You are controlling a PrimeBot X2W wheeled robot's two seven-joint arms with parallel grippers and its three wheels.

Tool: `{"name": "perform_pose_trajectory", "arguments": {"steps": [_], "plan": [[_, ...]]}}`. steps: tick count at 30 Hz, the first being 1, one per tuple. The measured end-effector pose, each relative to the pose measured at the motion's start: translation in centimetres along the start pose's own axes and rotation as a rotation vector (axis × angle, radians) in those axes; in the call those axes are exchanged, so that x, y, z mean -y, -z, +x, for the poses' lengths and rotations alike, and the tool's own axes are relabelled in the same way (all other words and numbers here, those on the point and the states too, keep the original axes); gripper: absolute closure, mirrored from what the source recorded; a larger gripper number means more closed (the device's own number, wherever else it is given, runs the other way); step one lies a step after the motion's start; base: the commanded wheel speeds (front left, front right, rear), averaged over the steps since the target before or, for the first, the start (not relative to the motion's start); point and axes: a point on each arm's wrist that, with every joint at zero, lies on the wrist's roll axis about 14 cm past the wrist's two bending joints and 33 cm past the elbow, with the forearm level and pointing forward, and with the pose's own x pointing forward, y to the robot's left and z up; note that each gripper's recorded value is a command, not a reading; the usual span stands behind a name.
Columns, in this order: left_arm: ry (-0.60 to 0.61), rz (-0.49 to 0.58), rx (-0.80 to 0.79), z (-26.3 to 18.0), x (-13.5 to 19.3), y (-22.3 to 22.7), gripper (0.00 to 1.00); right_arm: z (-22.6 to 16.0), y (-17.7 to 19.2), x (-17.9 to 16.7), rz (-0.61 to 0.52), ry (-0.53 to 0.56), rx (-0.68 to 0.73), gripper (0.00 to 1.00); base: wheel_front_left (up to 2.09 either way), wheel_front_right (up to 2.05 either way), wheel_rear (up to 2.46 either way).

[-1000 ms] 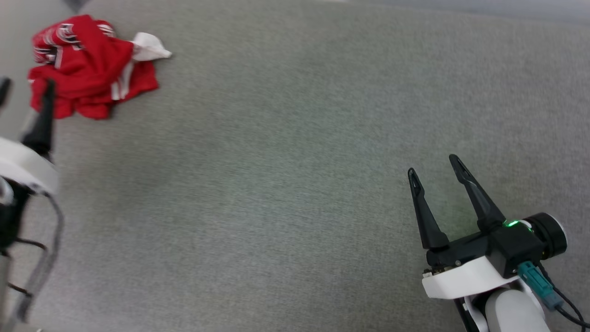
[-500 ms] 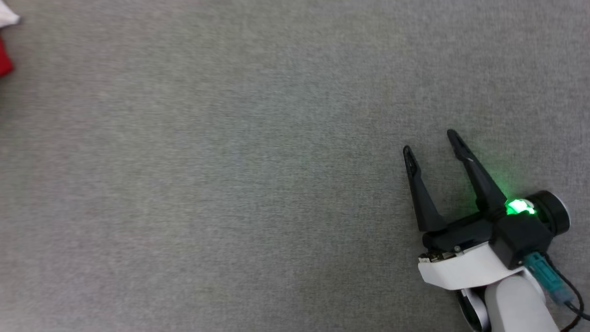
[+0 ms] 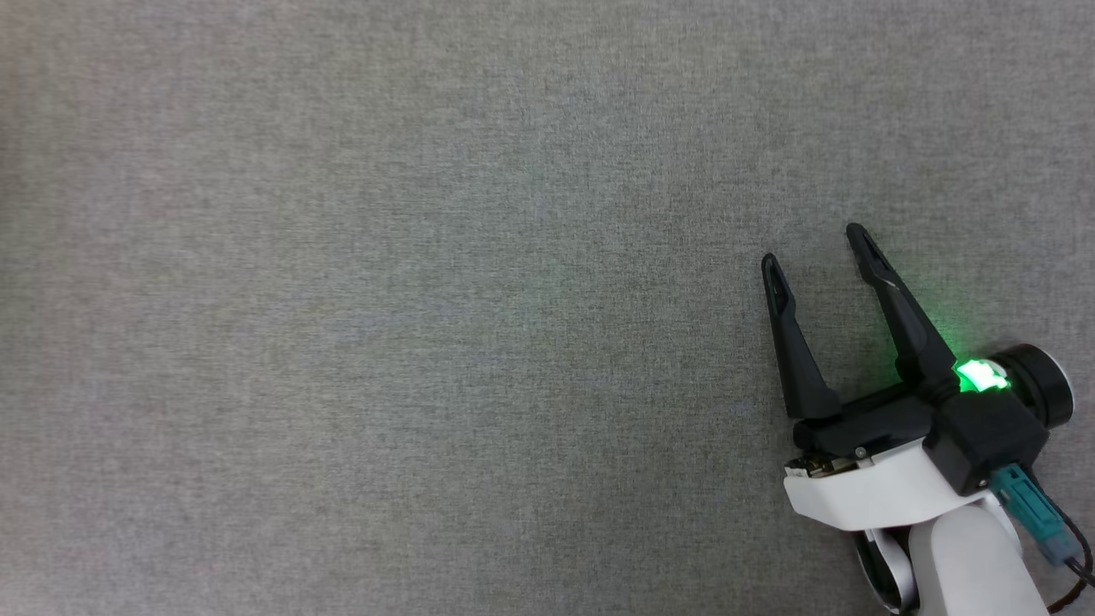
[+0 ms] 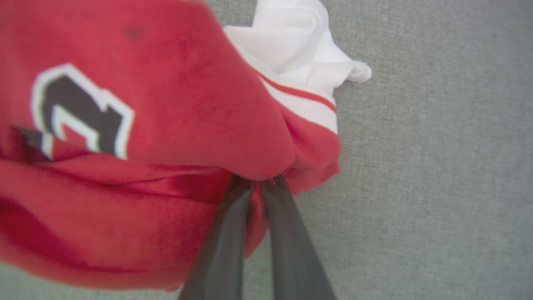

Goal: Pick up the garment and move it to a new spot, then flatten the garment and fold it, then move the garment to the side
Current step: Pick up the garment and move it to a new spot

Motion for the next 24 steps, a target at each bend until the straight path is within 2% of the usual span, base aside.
{"name": "perform_pose_trajectory", "arguments": {"steps": [5, 6, 18, 24], "plan": [[0.029, 0.018, 0.064, -1.5, 0.8, -1.1, 1.0, -0.2, -0.9, -0.2, -0.006, -0.003, 0.016, 0.0, 0.0, 0.0, 0.0], [0.093, 0.056, 0.127, -3.4, 2.7, -1.8, 1.0, -0.6, -2.3, -0.3, 0.003, 0.0, 0.039, 0.0, 0.0, 0.0, 0.0], [0.44, 0.233, 0.245, -10.6, 14.5, 1.1, 1.0, -4.1, -8.9, 0.1, -0.008, 0.046, 0.173, 0.0, 0.0, 0.0, 0.0], [0.682, 0.288, 0.308, -13.6, 23.8, 3.3, 1.0, -6.5, -11.5, 1.7, -0.025, 0.112, 0.236, 0.0, 0.0, 0.0, 0.0]]}}
